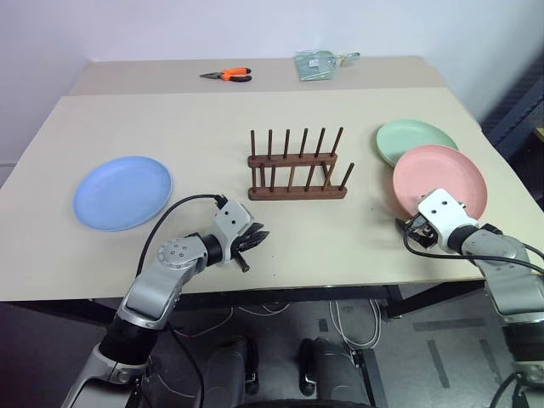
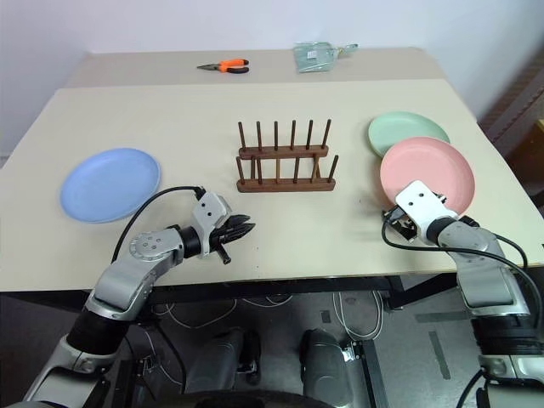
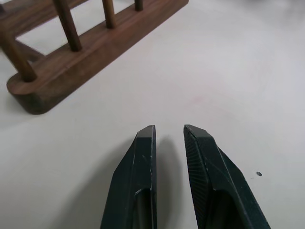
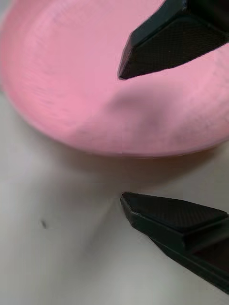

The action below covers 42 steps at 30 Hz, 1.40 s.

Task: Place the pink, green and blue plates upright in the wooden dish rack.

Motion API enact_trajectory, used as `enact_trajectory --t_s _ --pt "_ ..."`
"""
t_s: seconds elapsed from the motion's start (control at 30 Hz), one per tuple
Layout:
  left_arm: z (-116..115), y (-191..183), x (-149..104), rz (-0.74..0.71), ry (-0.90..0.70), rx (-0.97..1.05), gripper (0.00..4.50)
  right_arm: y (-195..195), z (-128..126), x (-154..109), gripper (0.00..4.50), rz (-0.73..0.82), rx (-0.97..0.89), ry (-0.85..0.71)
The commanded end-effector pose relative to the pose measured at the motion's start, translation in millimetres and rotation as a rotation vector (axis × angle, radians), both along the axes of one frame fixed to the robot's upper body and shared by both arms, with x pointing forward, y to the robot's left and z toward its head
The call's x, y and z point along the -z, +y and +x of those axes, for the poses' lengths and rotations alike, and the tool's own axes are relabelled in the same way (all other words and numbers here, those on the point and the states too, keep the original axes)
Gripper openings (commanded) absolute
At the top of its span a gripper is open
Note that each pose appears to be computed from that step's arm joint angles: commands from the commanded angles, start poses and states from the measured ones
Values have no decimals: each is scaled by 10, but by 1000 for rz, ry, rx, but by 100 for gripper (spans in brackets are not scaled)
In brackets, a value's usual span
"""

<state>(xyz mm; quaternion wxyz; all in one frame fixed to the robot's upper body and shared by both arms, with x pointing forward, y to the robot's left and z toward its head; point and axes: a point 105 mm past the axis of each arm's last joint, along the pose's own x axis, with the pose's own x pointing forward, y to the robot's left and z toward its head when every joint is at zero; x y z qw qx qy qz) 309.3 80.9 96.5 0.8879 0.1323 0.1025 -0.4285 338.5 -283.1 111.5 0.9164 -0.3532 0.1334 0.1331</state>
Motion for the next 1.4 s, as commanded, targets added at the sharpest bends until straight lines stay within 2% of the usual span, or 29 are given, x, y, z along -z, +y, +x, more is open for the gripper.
enact_trajectory --t_s 0.03,0.23,0.37,0.5,0.57,0.63,0.7,0.8,0.87,1.1,1.4 --pt "-22 -73 -117 -18 -40 25 93 -27 37 -10 295 -17 10 -29" --pt "-60 -105 -131 -43 -35 32 93 -24 -7 -72 4 -33 -3 -57" --pt "-50 -92 -169 -68 -38 25 93 37 -102 -260 4 -73 -67 -100" --pt "-17 -20 -225 -83 -45 5 93 254 -319 -832 4 -53 -266 -167" --pt "-8 -1 -225 -81 -44 2 93 357 -379 -1195 4 78 -329 -223" --pt "-5 11 -222 -78 -43 5 93 620 -444 -1610 4 347 -447 -268" --pt "-13 9 -233 -83 -41 17 93 856 -494 -1866 4 578 -560 -281" --pt "-50 -13 -277 -108 -33 51 93 1132 -446 -2088 4 849 -670 -259" --pt "-65 -18 -285 -109 -35 58 93 1232 -346 -2181 4 1003 -686 -231" --pt "-112 32 -250 -105 -32 35 93 1247 -101 -2180 4 1288 -626 -119" --pt "-111 15 -227 -107 -30 27 93 1211 116 -1936 4 1390 -489 5"
